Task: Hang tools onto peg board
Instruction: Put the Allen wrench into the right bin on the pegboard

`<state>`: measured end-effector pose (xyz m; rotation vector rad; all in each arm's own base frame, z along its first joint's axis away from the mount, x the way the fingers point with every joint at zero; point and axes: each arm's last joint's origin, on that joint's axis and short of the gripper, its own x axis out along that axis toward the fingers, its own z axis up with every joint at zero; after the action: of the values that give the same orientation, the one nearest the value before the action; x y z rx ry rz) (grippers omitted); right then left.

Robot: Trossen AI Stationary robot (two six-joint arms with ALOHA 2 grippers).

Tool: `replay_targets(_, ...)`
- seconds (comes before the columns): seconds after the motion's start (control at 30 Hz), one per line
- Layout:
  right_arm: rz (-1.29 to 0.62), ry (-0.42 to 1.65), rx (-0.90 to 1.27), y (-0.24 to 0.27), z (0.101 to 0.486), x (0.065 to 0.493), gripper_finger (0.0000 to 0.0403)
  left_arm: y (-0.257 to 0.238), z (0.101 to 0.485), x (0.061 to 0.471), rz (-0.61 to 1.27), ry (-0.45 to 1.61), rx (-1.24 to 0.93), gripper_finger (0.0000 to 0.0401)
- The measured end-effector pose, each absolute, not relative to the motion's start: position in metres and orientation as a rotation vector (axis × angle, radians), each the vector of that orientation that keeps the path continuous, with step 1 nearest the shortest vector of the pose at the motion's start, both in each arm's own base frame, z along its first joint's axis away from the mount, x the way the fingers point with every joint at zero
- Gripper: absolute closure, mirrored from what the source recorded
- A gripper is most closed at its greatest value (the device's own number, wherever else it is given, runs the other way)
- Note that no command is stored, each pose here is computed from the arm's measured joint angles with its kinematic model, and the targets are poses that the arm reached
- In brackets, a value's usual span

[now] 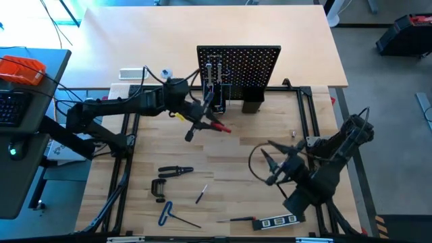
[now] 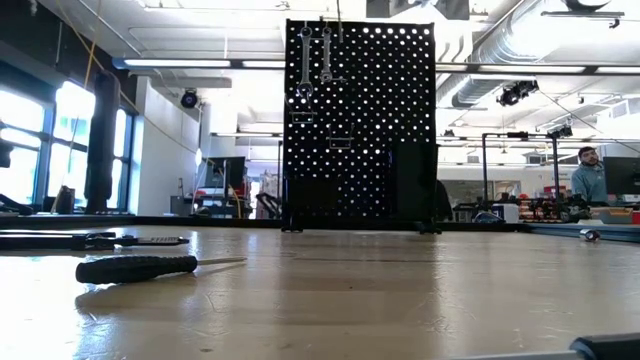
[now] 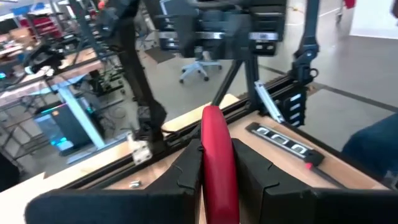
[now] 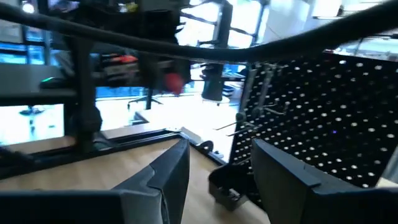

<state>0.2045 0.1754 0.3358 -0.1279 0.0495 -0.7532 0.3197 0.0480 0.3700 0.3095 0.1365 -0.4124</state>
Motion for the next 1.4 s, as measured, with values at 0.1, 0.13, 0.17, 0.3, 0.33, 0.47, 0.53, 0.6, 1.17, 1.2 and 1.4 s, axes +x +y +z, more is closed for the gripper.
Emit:
replay_targets(0.1,-0.790,0.114,-0.154,0.163,0.341,0.207,0.0238,0.041,0.371,0.320,-0.432,0.129,0.313,0.0355)
replay_targets(0.13,-0.803,0.183,-0.174,0.158,0.341,0.209,0.0237,0.040,0.371,0.321,-0.437,0.128,0.315,0.0355)
replay_targets(0.17,-0.817,0.258,-0.182,0.152,0.340,0.211,0.0237,0.039,0.371,0.321,-0.439,0.128,0.315,0.0355)
replay_targets(0.3,-0.833,0.547,-0.184,0.130,0.340,0.217,0.0237,0.039,0.370,0.320,-0.443,0.138,0.310,0.0355)
replay_targets(0.33,-0.829,0.607,-0.183,0.125,0.341,0.218,0.0237,0.038,0.369,0.320,-0.444,0.144,0.307,0.0355)
replay_targets(0.47,-0.778,0.775,-0.172,0.102,0.349,0.221,0.0237,0.038,0.368,0.320,-0.447,0.158,0.308,0.0355)
replay_targets(0.53,-0.730,0.840,-0.167,0.091,0.353,0.222,0.0237,0.038,0.367,0.320,-0.447,0.161,0.305,0.0355)
replay_targets(0.6,-0.694,0.897,-0.167,0.078,0.358,0.221,0.0238,0.038,0.367,0.320,-0.447,0.171,0.295,0.0355)
replay_targets(1.17,-0.378,0.883,-0.142,-0.001,0.394,0.222,0.0238,0.039,0.363,0.319,-0.427,0.208,0.295,0.0355)
replay_targets(1.2,-0.359,0.873,-0.140,-0.006,0.395,0.223,0.0238,0.039,0.363,0.319,-0.427,0.208,0.297,0.0355)
replay_targets(1.4,-0.225,0.805,-0.096,-0.035,0.402,0.227,0.0238,0.040,0.363,0.319,-0.419,0.216,0.305,0.0355)
